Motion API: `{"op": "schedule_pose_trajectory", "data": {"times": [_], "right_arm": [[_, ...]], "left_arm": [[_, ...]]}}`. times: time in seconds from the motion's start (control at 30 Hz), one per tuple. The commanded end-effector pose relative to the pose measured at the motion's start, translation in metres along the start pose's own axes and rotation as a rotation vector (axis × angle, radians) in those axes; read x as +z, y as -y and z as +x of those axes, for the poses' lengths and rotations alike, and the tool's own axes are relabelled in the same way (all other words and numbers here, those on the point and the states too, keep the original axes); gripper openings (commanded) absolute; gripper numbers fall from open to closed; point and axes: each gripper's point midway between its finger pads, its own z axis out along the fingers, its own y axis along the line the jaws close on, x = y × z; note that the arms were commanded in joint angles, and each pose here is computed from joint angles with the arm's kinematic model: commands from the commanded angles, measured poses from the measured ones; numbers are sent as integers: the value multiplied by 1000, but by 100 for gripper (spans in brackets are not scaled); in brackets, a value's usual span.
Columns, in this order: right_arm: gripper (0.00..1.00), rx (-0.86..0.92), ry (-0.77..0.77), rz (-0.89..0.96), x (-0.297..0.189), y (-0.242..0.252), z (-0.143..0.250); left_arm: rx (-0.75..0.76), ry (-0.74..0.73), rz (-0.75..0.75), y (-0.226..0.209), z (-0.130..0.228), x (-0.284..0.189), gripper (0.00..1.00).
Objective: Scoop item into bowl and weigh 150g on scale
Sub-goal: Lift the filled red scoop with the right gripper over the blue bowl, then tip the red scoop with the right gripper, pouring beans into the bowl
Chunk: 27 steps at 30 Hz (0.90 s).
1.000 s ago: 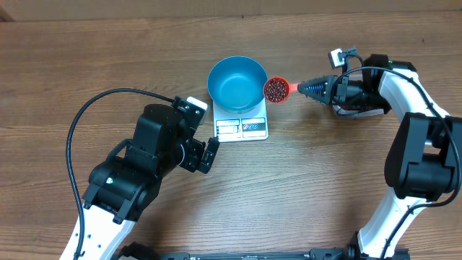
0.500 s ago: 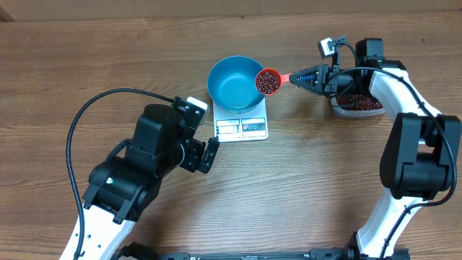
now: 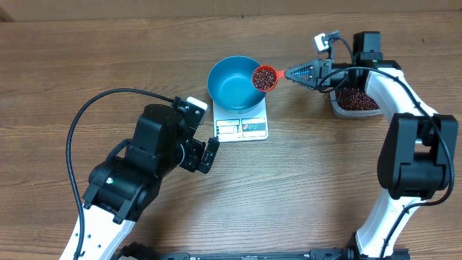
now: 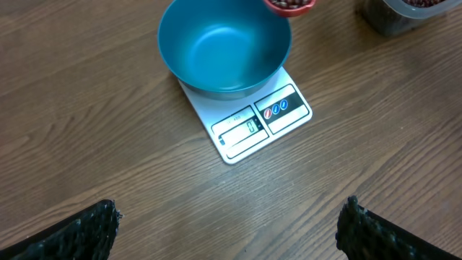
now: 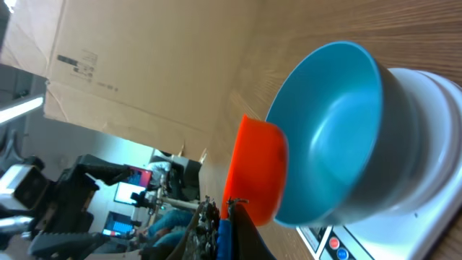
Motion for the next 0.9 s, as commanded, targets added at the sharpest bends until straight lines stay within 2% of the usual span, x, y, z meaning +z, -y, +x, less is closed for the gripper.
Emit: {"op": "schedule_pose_trajectory", "data": {"times": [0.0, 0.27, 0.6, 0.87], "right_arm": [[4, 50, -30, 16, 20, 2, 1], [4, 4, -60, 56, 48, 3, 2], [4, -51, -41, 261, 55, 35, -2], [4, -169, -45, 264, 62, 34, -6]], "left_arm": [[-1, 3, -2, 1, 1, -1, 100], [-1, 3, -2, 1, 1, -1, 100], [-1, 3, -2, 1, 1, -1, 100], [-1, 3, -2, 1, 1, -1, 100]]}}
